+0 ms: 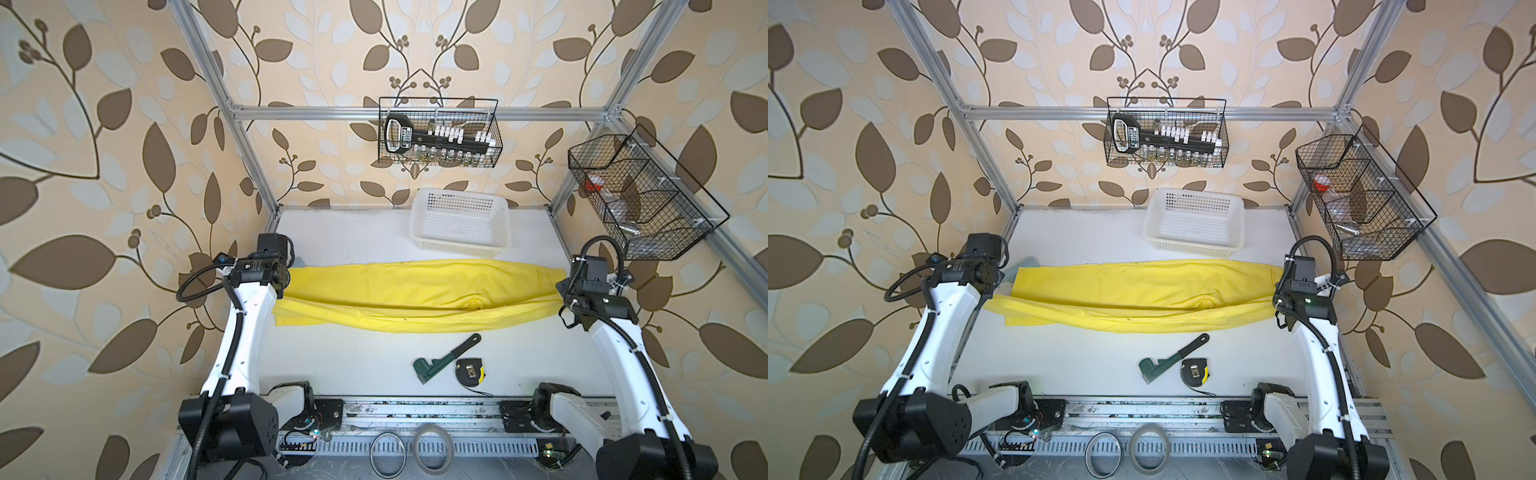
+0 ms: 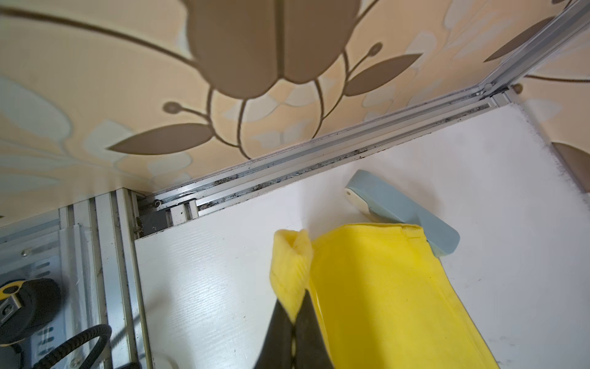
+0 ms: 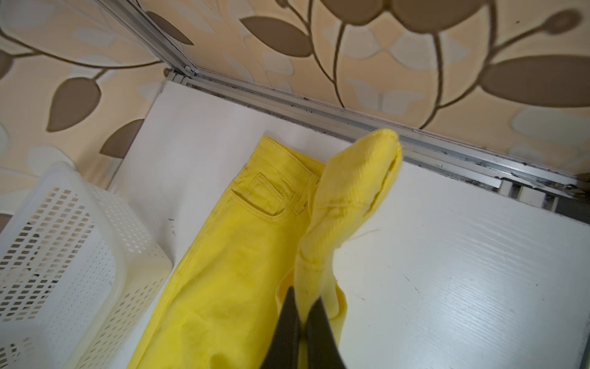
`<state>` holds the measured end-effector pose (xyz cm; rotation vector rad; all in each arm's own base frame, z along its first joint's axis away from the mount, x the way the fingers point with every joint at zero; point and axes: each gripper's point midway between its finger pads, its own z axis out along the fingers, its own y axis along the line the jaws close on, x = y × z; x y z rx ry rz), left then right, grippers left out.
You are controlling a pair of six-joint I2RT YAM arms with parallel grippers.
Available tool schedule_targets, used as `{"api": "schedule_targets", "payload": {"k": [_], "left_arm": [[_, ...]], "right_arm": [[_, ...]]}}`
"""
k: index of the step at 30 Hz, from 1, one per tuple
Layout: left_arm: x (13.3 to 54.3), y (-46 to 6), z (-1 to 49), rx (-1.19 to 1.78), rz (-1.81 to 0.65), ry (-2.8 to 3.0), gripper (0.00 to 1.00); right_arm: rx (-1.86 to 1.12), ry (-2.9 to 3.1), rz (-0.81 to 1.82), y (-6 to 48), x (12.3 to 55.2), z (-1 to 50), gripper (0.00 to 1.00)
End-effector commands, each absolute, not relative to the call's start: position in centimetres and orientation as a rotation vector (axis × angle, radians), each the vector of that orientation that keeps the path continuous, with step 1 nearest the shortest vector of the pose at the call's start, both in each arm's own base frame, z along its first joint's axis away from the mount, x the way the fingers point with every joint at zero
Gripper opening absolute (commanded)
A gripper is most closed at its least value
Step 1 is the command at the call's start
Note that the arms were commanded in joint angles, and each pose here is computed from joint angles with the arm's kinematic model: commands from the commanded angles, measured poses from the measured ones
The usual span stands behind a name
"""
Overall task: Fold and stack the trousers
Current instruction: Fold the trousers at the center of the table.
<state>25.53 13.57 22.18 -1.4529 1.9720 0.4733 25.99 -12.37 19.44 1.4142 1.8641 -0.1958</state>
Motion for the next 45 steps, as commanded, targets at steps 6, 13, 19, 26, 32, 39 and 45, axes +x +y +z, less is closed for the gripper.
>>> {"api": "schedule_targets", "payload": {"k": [6,13,19,26,32,39,45], "left_arm": [[30.1,14.9,23.9,-1.381,0.518,1.972,0.0],[32.5,15.0,22.7,-1.353,0.533,2.043,0.0],[32.6,14.8,21.3,-1.348,0.552,2.097,0.0],[31.2,13.5,20.7,-1.337,0.521,2.198,0.0],[26.6,12.0,22.5,-1.312,0.453,2.203,0.0],[21.6,10.3,22.8,-1.364,0.397,2.202,0.0],[19.4,9.4,21.7,-1.396,0.363,2.202,0.0]], "right_arm": [[1.354,1.637,-0.391,-15.4,29.7,24.4,0.02],[1.319,1.635,-0.451,-15.9,33.6,24.2,0.02],[1.279,1.584,-0.504,-16.1,35.7,26.0,0.03],[1.22,1.618,-0.56,-15.2,38.0,25.6,0.03],[1.203,1.583,-0.593,-15.9,37.1,27.3,0.03],[1.221,1.574,-0.617,-17.0,35.8,27.3,0.03],[1.232,1.565,-0.628,-17.8,34.8,26.8,0.03]]}}
